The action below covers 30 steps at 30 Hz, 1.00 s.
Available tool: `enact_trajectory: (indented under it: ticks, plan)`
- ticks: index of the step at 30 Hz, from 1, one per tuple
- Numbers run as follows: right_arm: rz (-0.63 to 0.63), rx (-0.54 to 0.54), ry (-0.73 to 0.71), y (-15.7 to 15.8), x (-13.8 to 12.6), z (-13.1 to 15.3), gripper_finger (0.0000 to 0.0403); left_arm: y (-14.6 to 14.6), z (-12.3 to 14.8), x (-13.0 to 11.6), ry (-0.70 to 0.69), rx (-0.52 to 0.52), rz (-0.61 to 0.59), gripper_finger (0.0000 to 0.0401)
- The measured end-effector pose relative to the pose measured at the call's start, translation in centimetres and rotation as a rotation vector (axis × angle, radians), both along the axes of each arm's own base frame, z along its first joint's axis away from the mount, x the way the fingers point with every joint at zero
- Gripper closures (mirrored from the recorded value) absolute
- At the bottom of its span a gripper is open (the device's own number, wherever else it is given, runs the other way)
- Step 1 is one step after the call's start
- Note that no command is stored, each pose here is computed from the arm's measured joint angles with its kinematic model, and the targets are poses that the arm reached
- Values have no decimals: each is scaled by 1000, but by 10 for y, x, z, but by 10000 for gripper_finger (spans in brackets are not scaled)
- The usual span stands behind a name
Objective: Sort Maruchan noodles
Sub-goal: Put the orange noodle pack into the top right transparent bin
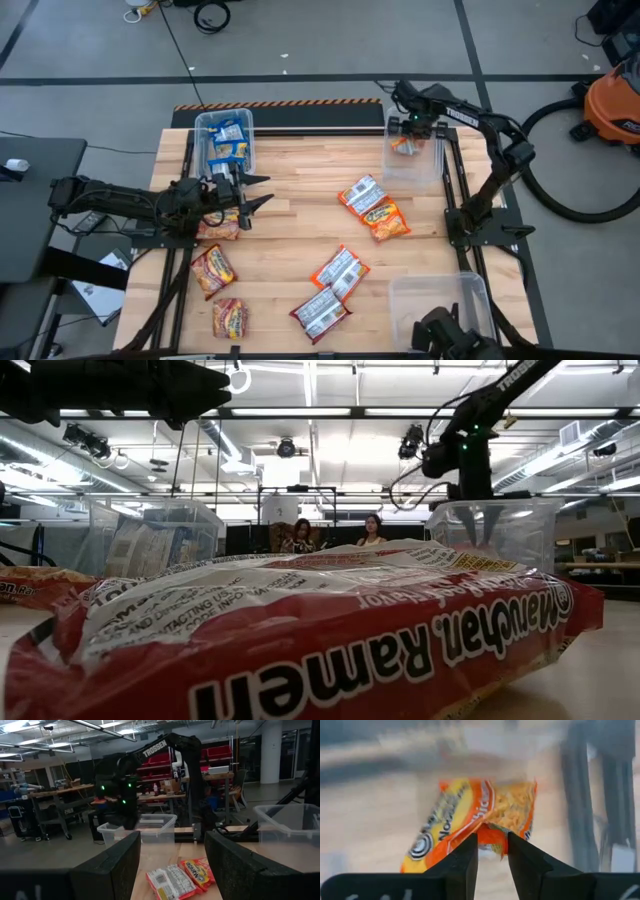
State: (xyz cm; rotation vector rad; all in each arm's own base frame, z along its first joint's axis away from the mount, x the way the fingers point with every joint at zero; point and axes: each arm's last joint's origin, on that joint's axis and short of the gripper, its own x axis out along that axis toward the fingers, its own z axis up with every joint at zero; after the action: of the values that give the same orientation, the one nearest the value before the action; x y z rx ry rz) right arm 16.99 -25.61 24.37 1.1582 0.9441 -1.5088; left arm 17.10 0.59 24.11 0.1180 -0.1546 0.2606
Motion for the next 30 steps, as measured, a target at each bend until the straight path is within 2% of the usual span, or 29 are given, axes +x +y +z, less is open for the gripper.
enact_trajectory:
  ticks: [2, 7, 13, 19, 27, 30]
  plan:
    - [3, -35, -14, -2, 2, 2, 290, 0, 0, 0, 1, 0, -1, 173]
    - [13, -17, -48, -3, 2, 2, 306, 0, 0, 0, 1, 0, -1, 173]
    - [26, -20, -35, -3, 1, 2, 390, 0, 0, 0, 0, 1, -1, 173]
    - [35, -24, -53, 0, 1, 6, 397, 0, 0, 0, 0, 1, -1, 173]
    - [21, -51, -165, 18, -4, 51, 398, 0, 0, 0, -2, 1, -1, 173]
    - [-7, -92, -120, 16, -8, 52, 400, 0, 0, 0, -1, 0, -1, 173]
